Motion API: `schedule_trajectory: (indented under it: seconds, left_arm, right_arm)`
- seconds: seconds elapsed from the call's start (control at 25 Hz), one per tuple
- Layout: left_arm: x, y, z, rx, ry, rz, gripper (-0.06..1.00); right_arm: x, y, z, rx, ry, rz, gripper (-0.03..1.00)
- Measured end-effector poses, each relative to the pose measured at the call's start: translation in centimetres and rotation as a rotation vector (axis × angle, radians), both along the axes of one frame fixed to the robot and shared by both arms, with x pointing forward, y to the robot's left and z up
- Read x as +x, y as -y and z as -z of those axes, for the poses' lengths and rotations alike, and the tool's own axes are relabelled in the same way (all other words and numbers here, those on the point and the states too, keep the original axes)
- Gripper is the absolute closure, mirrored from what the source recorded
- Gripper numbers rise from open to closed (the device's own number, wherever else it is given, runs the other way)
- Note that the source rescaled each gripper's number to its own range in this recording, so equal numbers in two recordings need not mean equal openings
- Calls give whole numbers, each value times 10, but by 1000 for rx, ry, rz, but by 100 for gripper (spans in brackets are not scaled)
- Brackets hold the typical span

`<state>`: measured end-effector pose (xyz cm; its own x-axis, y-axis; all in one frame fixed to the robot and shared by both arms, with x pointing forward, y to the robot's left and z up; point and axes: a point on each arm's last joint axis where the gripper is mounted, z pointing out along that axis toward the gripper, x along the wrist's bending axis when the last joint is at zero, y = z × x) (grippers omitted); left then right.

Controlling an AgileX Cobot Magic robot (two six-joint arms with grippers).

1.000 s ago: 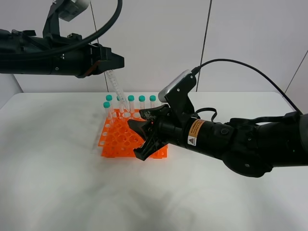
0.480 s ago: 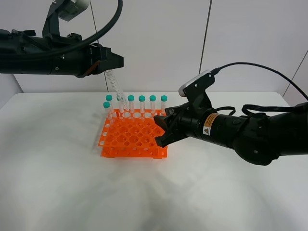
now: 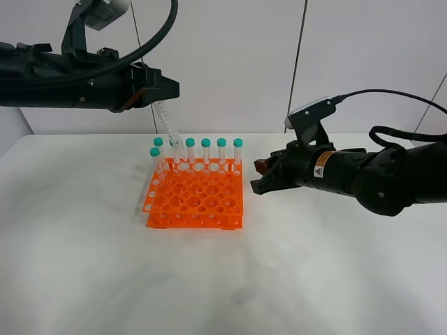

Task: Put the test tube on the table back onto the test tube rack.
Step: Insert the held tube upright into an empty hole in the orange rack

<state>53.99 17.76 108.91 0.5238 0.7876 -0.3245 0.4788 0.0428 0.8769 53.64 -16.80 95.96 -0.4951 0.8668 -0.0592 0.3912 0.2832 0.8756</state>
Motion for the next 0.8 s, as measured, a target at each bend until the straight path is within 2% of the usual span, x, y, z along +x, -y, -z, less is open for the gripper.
schedule_trajectory:
  seconds: [0.4,0.8]
  left_arm:
    - [-1,1,0,-3,-3,11,94]
    - [-1,1,0,-6,-5,19,94]
  right_arm:
    - [26,68,-2,48,-112,326,26]
    - [42,107,-15,27,-167,458,26]
